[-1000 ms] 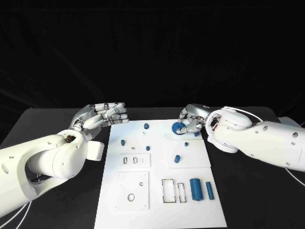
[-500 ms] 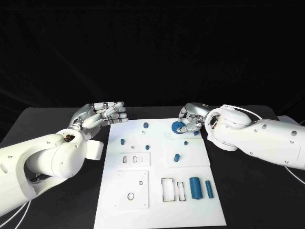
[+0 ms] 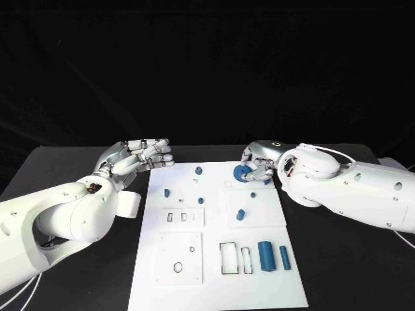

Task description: Assemble the parts on the task board

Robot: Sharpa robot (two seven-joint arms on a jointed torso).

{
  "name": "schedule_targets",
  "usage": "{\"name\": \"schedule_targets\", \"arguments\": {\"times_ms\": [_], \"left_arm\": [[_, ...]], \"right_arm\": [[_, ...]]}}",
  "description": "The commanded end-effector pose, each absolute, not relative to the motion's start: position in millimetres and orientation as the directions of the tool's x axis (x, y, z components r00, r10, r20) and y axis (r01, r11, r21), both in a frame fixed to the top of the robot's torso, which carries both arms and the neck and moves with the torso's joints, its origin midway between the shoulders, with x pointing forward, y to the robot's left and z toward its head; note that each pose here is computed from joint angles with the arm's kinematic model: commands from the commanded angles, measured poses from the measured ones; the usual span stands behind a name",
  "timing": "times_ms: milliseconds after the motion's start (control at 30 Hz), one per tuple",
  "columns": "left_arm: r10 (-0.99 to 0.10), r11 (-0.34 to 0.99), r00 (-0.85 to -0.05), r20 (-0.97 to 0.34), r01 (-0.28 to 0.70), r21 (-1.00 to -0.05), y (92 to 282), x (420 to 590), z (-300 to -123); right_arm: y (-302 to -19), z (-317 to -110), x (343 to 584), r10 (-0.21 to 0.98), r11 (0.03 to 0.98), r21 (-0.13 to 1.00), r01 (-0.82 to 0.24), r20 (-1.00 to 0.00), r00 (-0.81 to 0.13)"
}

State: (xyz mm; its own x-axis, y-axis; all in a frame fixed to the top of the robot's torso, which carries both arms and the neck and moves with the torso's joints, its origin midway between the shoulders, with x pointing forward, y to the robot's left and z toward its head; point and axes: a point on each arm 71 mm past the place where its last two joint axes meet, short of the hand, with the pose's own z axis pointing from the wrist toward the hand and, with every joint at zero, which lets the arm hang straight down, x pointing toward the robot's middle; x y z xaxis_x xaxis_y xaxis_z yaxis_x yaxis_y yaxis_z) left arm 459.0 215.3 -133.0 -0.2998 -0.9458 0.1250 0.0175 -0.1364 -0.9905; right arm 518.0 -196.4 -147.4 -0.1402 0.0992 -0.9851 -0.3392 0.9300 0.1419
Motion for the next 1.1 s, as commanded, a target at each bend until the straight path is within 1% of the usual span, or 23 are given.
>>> {"name": "schedule_targets", "arguments": {"times_ms": [33,233,400,600,800,933,1100], "left_arm": [[-0.938,-0.145,-0.32,0.132,0.019,-0.989,213.3,458.7,-131.8],[-0.937,-0.145,-0.323,0.133,0.012,-0.989,211.7,459.0,-132.4],[-0.937,-0.144,-0.324,0.133,0.01,-0.989,211.0,459.4,-132.7],[-0.939,-0.143,-0.319,0.132,0.013,-0.99,211.4,460.1,-132.8],[-0.94,-0.143,-0.315,0.13,0.015,-0.99,211.6,460.6,-132.9],[-0.94,-0.142,-0.314,0.13,0.016,-0.99,211.7,460.9,-132.9],[-0.94,-0.144,-0.313,0.132,0.015,-0.989,211.5,461.9,-133.3]], "right_arm": [[-194.3,-153.0,515.5,0.051,0.931,0.09,-0.353,-0.992,-0.117],[-183.3,-143.5,509.2,0.059,0.92,0.056,-0.389,-0.998,-0.005],[-164.6,-133.4,497.2,0.074,0.894,0.034,-0.447,-0.995,0.073],[-135.9,-127.7,484.2,0.085,0.855,0.02,-0.519,-0.991,0.1],[-112.3,-126.3,480.4,0.094,0.829,0.015,-0.56,-0.989,0.112],[-99.0,-127.4,480.4,0.098,0.815,0.015,-0.579,-0.989,0.112],[-83.8,-134.8,480.8,0.098,0.8,0.02,-0.599,-0.99,0.098]]}}
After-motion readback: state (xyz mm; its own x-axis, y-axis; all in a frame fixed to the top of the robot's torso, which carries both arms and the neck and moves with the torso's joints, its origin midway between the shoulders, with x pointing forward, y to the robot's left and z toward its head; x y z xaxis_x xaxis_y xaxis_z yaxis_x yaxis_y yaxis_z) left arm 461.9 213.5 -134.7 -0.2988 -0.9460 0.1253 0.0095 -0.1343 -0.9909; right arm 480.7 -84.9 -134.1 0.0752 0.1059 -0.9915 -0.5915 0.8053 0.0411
